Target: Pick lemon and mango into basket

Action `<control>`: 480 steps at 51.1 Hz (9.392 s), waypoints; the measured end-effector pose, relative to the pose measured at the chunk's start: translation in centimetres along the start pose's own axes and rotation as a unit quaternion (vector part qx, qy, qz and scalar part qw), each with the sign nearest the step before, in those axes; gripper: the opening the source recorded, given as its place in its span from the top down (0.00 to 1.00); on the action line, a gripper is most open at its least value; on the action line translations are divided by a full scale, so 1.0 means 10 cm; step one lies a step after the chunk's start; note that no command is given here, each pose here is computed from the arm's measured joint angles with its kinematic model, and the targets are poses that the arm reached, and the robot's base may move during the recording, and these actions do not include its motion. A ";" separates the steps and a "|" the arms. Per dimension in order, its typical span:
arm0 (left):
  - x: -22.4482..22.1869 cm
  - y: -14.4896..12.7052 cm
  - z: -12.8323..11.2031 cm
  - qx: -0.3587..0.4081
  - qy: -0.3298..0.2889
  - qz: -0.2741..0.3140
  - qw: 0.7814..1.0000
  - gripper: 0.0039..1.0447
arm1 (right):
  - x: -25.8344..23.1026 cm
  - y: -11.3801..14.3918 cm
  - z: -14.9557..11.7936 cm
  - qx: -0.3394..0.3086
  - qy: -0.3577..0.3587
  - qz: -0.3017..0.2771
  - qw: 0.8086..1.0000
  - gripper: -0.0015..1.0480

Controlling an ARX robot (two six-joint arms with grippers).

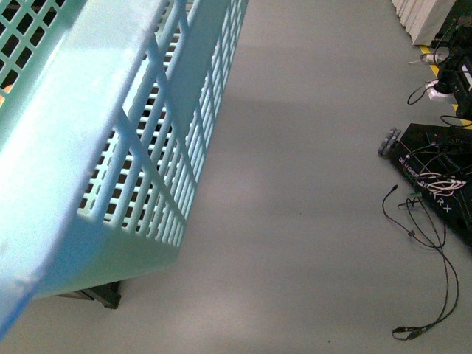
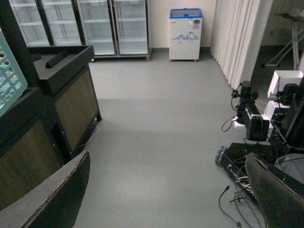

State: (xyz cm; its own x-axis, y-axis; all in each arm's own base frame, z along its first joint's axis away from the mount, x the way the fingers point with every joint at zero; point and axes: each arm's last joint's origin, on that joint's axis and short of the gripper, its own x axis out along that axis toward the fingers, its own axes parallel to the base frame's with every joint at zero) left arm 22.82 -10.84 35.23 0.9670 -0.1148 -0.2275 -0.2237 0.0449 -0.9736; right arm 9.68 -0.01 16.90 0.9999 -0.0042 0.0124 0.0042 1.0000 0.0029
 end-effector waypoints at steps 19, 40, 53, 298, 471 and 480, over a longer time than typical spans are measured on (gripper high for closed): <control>0.00 0.00 0.00 -0.002 0.002 0.000 1.000 0.96 | 0.00 0.00 0.00 0.000 0.000 0.002 1.000 0.08; -0.01 0.00 0.00 -0.001 0.000 -0.001 1.000 0.96 | 0.00 0.00 0.00 0.000 0.000 0.002 1.000 0.08; -0.01 -0.01 0.01 -0.001 -0.001 -0.002 1.000 0.96 | 0.00 0.00 0.00 0.000 0.000 0.002 1.000 0.08; 1.28 0.02 -1.83 0.339 0.358 0.106 0.863 0.96 | 0.00 0.00 0.00 0.000 0.000 0.002 1.000 0.08; 1.27 0.02 -1.84 0.338 0.364 0.104 0.862 0.96 | 4.10 -2.85 -1.86 -0.421 0.424 0.087 0.798 0.08; 1.27 0.02 -1.84 0.338 0.364 0.104 0.862 0.96 | 4.15 -2.80 -1.88 -0.451 0.414 0.109 0.783 0.08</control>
State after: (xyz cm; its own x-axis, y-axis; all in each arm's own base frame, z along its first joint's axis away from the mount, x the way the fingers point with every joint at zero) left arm 32.82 -30.57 31.86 0.5269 -0.6158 -0.5858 -0.0219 0.6791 -0.7337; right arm 51.31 -28.09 -1.42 0.6427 -0.2031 -0.7387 -0.5335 0.5734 -0.6218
